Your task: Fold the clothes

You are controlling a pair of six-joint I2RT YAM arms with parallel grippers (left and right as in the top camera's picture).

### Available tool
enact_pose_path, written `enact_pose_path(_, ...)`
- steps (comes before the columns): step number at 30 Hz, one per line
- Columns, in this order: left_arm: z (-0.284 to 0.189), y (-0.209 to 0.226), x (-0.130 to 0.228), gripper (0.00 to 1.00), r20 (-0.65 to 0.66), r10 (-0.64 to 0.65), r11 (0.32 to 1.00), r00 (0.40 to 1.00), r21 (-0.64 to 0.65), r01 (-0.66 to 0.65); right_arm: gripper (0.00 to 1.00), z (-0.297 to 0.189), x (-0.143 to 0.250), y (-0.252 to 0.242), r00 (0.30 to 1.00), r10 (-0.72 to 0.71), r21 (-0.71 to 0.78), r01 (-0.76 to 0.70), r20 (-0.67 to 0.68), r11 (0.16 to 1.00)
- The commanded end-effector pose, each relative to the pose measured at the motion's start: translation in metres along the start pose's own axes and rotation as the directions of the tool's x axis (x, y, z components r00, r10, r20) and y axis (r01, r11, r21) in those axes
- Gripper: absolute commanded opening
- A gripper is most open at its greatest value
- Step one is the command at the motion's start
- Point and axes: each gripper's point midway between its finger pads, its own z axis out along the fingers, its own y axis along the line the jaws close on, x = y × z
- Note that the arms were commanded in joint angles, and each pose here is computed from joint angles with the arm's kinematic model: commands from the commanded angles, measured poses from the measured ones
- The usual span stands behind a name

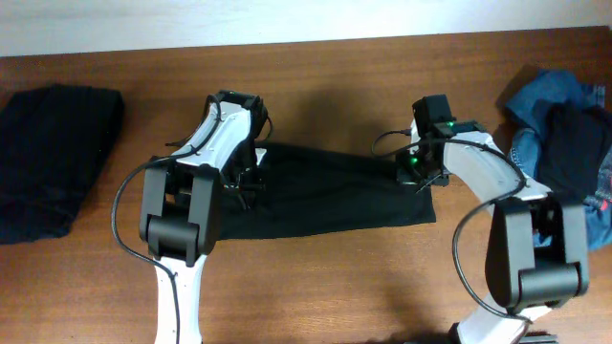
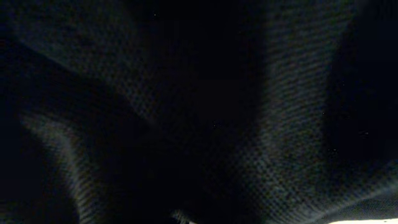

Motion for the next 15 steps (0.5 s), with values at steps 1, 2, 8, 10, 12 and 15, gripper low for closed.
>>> enact_pose_path(1, -0.002, 0.003, -0.003, 0.10, 0.013, -0.003, 1.000, 1.000, 0.017, 0.003, 0.04, -0.034, -0.006, 0.003, 0.999, 0.003, -0.006, -0.003, 0.053, 1.000)
enact_pose_path(2, -0.002, 0.004, -0.003, 0.10, 0.013, -0.005, 1.000, 1.000, 0.018, 0.004, 0.04, -0.036, -0.001, 0.002, 0.999, 0.004, -0.002, -0.004, 0.039, 1.000)
enact_pose_path(8, -0.003, 0.008, -0.005, 0.10, 0.019, -0.017, 1.000, 1.000, 0.024, 0.017, 0.04, -0.036, 0.030, -0.005, 0.996, 0.015, 0.024, -0.013, -0.083, 1.000)
enact_pose_path(10, -0.003, 0.011, -0.006, 0.10, 0.019, -0.023, 0.999, 1.000, 0.027, 0.022, 0.04, -0.033, 0.038, -0.006, 0.994, 0.017, 0.030, -0.014, -0.110, 0.999)
enact_pose_path(12, -0.003, 0.012, -0.006, 0.10, 0.019, -0.027, 0.999, 0.999, 0.028, 0.027, 0.04, -0.029, 0.045, -0.008, 0.991, 0.020, 0.035, -0.015, -0.130, 0.999)
enact_pose_path(15, -0.003, 0.014, -0.006, 0.10, 0.020, -0.031, 0.999, 0.999, 0.031, 0.031, 0.04, -0.023, 0.055, -0.011, 0.988, 0.023, 0.041, -0.016, -0.154, 0.999)
